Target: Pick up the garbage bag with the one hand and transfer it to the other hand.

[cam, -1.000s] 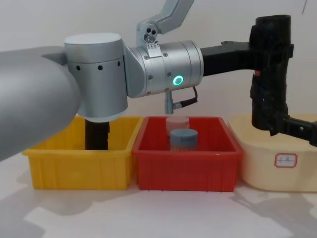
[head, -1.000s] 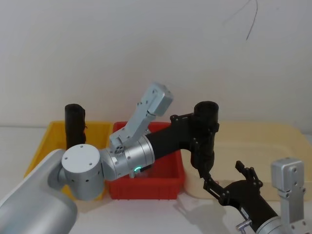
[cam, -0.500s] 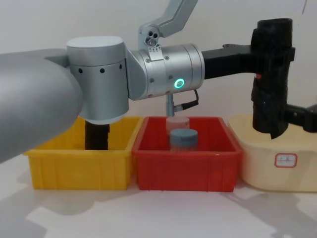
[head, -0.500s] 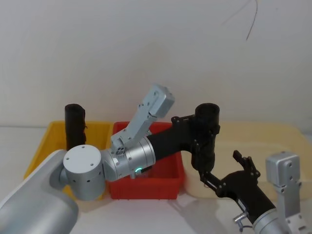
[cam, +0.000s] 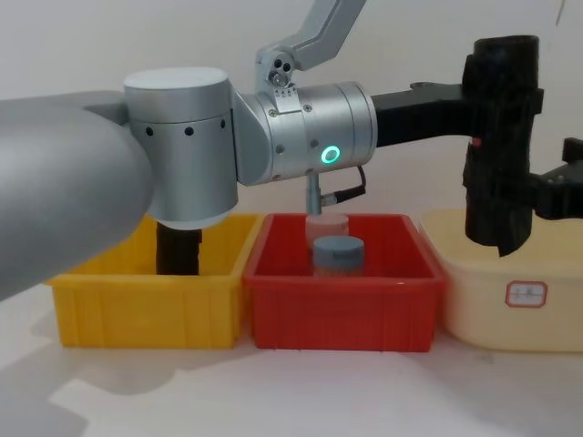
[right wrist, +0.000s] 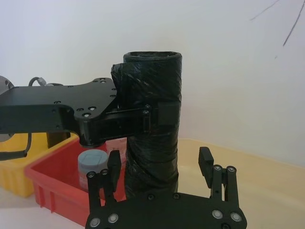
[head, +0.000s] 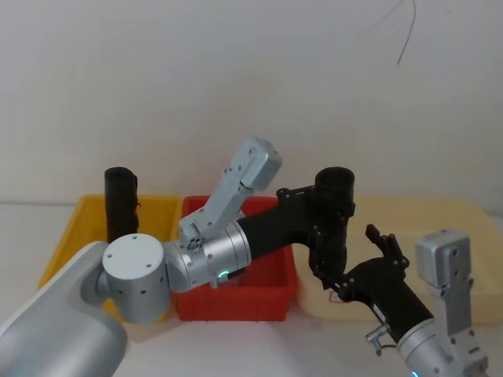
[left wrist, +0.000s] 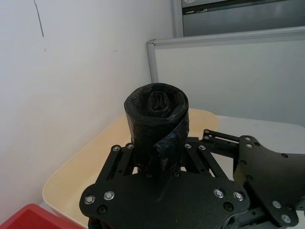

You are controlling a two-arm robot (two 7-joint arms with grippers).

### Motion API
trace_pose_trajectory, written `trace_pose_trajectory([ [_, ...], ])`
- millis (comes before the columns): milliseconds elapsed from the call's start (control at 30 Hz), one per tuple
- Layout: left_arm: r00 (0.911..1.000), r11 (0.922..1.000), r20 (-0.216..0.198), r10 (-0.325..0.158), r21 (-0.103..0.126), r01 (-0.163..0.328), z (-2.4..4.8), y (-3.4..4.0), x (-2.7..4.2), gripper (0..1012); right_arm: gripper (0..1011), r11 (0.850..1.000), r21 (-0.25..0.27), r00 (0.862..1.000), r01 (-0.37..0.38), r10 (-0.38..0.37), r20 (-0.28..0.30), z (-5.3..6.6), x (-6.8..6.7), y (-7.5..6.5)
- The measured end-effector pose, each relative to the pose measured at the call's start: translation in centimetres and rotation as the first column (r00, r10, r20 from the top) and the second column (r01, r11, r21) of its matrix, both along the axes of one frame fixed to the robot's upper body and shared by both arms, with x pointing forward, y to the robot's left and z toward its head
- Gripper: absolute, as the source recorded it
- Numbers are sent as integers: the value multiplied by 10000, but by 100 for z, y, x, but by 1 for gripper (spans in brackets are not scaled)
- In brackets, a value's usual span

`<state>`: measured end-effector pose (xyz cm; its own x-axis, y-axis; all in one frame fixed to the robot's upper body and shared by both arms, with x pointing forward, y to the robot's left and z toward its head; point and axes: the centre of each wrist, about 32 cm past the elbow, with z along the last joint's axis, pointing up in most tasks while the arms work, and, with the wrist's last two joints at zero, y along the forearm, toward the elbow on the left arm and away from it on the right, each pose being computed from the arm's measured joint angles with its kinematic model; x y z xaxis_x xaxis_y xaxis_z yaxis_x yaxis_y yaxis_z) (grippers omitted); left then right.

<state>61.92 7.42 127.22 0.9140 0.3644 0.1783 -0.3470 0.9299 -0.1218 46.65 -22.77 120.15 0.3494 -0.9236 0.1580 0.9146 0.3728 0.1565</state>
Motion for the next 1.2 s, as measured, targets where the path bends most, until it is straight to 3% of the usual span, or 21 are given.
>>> trace_pose_trajectory([
  [600,10000,10000,3,-5,9,5,-1,-1,3,371,999,9987,-19,9987,-505,504,-99,-74,276,45],
  [933,10000,10000,2,-3,9,3,-2,-1,3,371,1000,9991,-18,9987,-434,433,-281,-79,426,72],
  [1200,10000,10000,1,-3,9,3,-2,0,3,371,831,9993,18,9978,-371,371,-553,-69,495,75],
])
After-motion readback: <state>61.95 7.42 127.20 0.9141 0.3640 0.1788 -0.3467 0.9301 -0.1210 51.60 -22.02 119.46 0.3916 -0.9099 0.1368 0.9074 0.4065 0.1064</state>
